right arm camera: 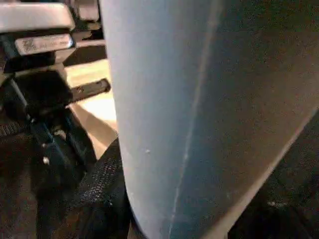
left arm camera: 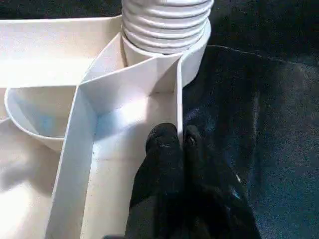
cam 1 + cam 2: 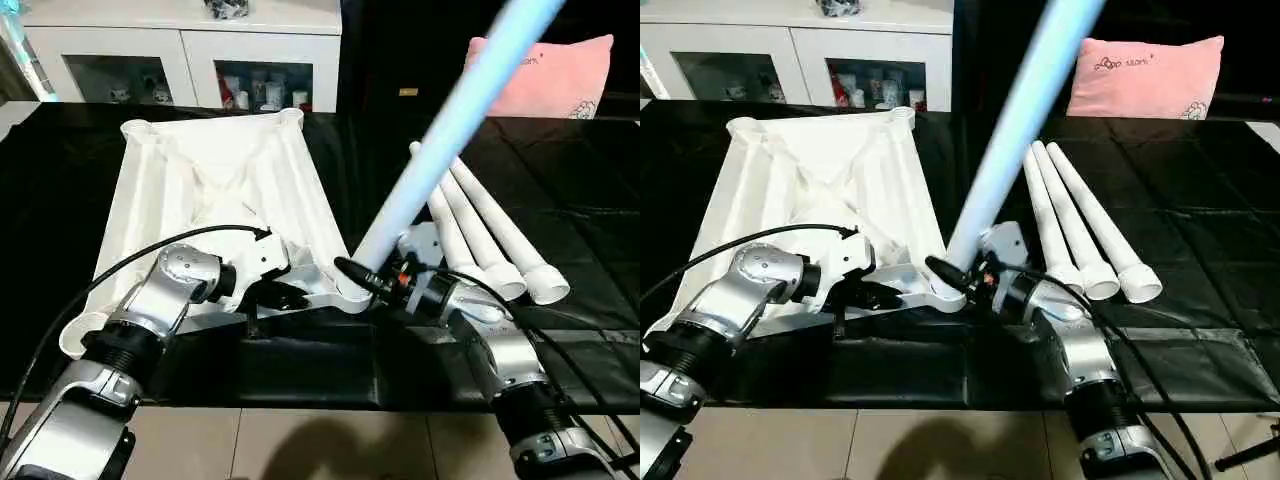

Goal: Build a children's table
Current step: Insert table leg to table base, then rotate leg to tighten

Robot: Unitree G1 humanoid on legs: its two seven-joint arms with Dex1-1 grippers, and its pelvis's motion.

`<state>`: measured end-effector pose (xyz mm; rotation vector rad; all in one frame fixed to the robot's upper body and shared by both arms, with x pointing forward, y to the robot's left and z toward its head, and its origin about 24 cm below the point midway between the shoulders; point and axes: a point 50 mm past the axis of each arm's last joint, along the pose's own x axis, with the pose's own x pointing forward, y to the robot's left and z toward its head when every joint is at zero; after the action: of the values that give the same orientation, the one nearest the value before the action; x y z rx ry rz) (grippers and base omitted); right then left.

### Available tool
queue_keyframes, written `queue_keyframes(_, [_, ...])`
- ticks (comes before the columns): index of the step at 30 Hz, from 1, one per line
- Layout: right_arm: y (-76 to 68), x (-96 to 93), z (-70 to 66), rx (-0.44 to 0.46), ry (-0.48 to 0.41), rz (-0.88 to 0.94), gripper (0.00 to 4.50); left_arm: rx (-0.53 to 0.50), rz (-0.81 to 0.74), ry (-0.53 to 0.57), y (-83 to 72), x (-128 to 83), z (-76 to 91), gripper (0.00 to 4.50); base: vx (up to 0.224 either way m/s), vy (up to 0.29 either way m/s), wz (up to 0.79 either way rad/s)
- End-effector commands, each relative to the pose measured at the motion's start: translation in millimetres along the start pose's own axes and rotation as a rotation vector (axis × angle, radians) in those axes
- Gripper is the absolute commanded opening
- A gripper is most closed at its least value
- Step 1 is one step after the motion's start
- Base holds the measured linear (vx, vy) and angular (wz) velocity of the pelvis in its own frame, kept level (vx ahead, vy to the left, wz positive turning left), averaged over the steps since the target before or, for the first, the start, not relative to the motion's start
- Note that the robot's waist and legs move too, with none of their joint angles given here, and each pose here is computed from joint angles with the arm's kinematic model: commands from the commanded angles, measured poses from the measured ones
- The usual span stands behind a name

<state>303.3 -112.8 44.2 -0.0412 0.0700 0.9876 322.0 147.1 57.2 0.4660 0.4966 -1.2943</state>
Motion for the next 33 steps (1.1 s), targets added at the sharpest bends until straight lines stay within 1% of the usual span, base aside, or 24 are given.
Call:
queue_keyframes(1, [13.8, -18.4, -51.0, 0.069, 0.263, 0.064, 1.92, -0.021, 0.061, 0.076, 6.8, -11, -10.8, 0.0, 0.0, 0.0, 0.0])
queue_keyframes(2, [13.6, -12.1, -47.7, 0.06, 0.274, 0.106, 1.92, -0.019, 0.058, 0.072, 5.4, -11, -11.4, 0.0, 0.0, 0.0, 0.0])
queue_keyframes(7, [14.1, -2.0, -42.6, 0.053, 0.296, 0.194, 1.92, 0.003, 0.022, 0.06, -0.8, -13, -11.8, 0.0, 0.0, 0.0, 0.0])
queue_keyframes(10, [12.6, 4.3, -38.2, 0.09, 0.286, 0.234, 1.92, 0.015, -0.005, 0.059, -4.2, -15, -10.9, 0.0, 0.0, 0.0, 0.0])
queue_keyframes(15, [8.3, 10.4, -33.9, 0.111, 0.291, 0.28, 1.92, 0.045, -0.047, 0.069, -5.6, -18, -7.3, 0.0, 0.0, 0.0, 0.0])
queue_keyframes(18, [7.4, 9.4, -34.8, 0.101, 0.31, 0.308, 1.92, 0.068, -0.065, 0.075, -5.4, -17, -3.3, 0.0, 0.0, 0.0, 0.0])
queue_keyframes(21, [10.0, 4.8, -38.6, 0.08, 0.334, 0.34, 1.92, 0.086, -0.087, 0.083, -5.0, -15, -0.3, 0.0, 0.0, 0.0, 0.0])
queue_keyframes(27, [12.6, -3.5, -40.7, 0.073, 0.334, 0.371, 1.92, 0.116, -0.132, 0.091, -6.3, -9, 3.2, 0.0, 0.0, 0.0, 0.0])
queue_keyframes(33, [16.4, -3.0, -41.8, 0.071, 0.341, 0.42, 1.92, 0.141, -0.196, 0.092, -9.0, -5, 7.2, 0.0, 0.0, 0.0, 0.0])
